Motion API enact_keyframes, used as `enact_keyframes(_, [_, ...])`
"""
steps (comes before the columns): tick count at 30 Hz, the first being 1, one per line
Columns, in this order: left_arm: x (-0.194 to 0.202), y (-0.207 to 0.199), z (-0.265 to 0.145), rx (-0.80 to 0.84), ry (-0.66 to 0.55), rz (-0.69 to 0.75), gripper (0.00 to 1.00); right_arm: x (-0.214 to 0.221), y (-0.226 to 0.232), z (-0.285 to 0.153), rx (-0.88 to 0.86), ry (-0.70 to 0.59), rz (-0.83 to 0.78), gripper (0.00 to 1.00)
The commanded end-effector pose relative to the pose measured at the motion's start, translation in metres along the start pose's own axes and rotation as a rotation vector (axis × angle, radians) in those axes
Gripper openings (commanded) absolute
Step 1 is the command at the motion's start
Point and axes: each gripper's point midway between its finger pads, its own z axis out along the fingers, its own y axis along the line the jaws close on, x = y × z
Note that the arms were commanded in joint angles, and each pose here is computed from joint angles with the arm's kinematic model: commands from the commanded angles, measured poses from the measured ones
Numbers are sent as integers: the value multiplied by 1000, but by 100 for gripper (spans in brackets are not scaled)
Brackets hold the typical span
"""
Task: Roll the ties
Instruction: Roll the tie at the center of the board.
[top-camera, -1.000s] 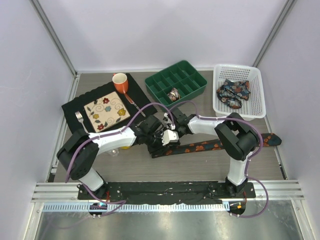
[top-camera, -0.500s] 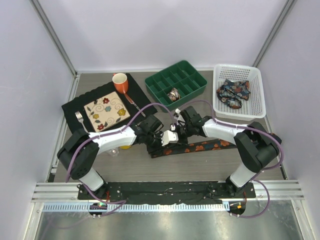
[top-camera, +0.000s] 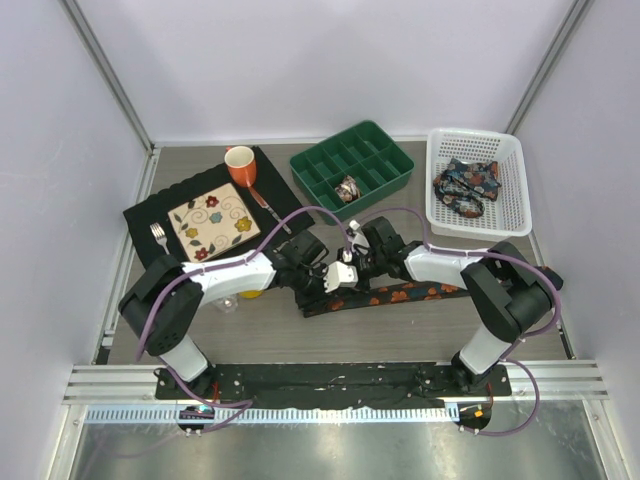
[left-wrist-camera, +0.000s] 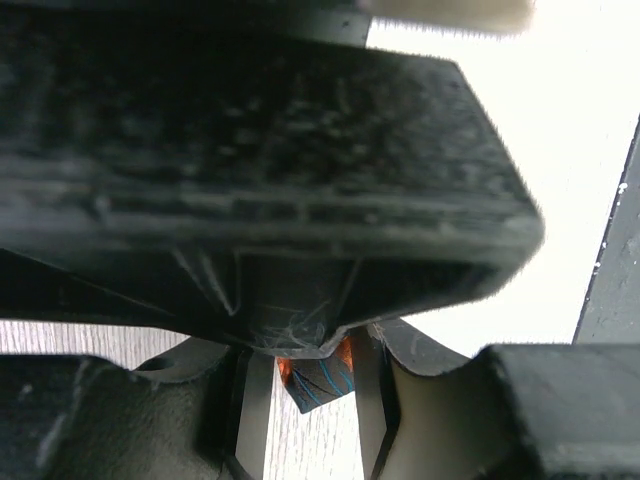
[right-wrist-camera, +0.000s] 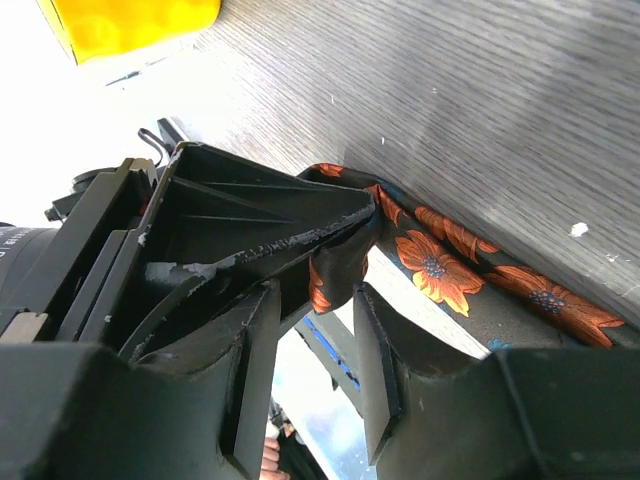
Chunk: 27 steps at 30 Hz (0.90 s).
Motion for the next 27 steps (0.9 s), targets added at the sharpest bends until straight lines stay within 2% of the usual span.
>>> enact_keyframes(1, [-17, 0, 2, 13, -40, 23, 37, -7, 14, -1, -52, -17, -29, 42])
enact_keyframes(9, [-19, 3, 7, 16, -37, 6, 38, -4, 4, 5, -39, 13, -37, 39])
enact_keyframes(12, [-19, 4, 8, 15, -35, 6, 38, -4, 0, 5, -17, 19, -49, 30])
enact_keyframes(15, [-20, 6, 8, 9, -36, 3, 39, -2, -12, 6, 32, 28, -48, 15])
enact_keyframes(17, [-20, 6, 8, 6, -34, -5, 45, 1, -24, 7, 67, 36, -24, 3])
enact_keyframes(19, [-20, 7, 7, -1, -43, -16, 54, 3, -34, 7, 97, 41, -18, 1])
enact_keyframes(22, [-30, 7, -5, -10, -125, -51, 62, 3, -46, 6, 130, 30, -6, 1])
enact_keyframes(27, [-65, 6, -51, -61, -378, -159, 69, 2, -57, 4, 155, 21, 8, 1])
